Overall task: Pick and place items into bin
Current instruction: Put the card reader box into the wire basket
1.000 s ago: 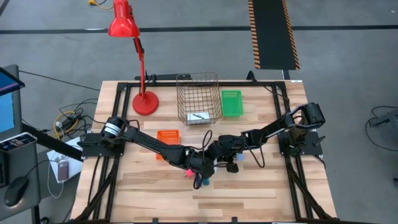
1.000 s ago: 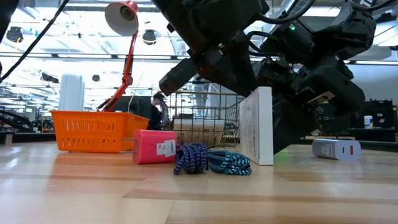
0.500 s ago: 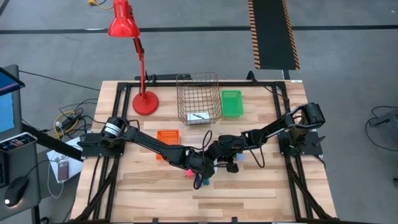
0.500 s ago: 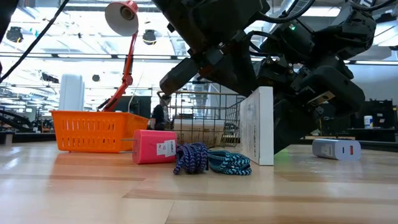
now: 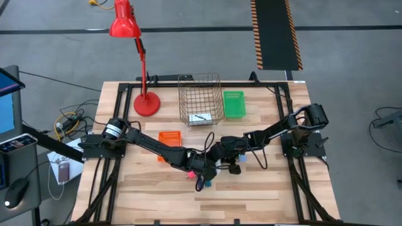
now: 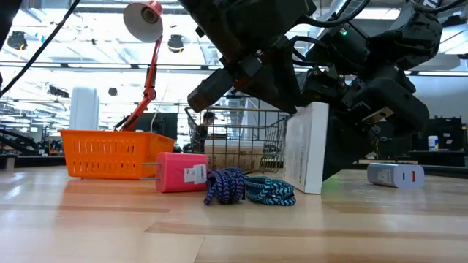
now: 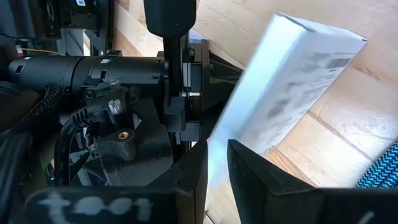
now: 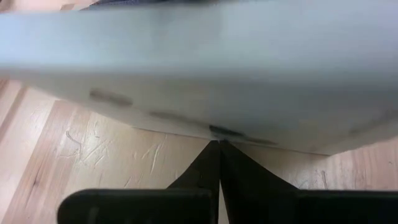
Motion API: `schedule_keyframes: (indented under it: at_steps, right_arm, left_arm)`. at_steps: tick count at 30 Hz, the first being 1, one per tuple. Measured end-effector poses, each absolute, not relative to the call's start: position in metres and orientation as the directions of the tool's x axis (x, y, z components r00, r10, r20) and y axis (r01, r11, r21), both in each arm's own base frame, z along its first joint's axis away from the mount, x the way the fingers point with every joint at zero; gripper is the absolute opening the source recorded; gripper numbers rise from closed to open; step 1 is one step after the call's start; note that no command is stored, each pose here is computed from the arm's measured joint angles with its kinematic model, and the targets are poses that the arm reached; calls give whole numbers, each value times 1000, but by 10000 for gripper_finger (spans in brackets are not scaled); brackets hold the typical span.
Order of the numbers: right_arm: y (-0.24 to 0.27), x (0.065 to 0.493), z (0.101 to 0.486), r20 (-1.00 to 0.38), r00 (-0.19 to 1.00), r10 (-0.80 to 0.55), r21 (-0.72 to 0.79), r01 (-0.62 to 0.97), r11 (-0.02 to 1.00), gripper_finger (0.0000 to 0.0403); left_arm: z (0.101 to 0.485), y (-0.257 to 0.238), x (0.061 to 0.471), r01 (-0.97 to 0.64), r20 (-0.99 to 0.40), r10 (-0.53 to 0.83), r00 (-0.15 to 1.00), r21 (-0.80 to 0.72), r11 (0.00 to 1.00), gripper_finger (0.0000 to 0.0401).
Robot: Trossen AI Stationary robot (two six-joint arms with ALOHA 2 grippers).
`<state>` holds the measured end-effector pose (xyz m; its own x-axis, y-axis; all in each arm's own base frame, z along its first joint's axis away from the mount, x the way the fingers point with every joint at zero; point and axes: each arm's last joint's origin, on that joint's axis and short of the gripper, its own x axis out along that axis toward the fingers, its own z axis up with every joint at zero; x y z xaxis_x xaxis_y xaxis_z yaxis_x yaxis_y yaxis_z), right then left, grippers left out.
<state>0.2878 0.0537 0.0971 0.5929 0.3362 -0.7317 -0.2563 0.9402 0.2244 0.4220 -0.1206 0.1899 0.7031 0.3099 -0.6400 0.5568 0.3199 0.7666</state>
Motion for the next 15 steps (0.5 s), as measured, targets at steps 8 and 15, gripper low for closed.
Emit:
schedule_keyframes:
  at_steps: [8,15]
  right_arm:
    - [54,288,97,-732,593,336,224,-256,940,0]
    - [54,288,97,-732,593,336,224,-256,940,0]
  left_arm:
    - [190,-120,422,555,-639,311,704,768,321,55]
    - [191,-120,422,552,-635,323,702,771,317,55]
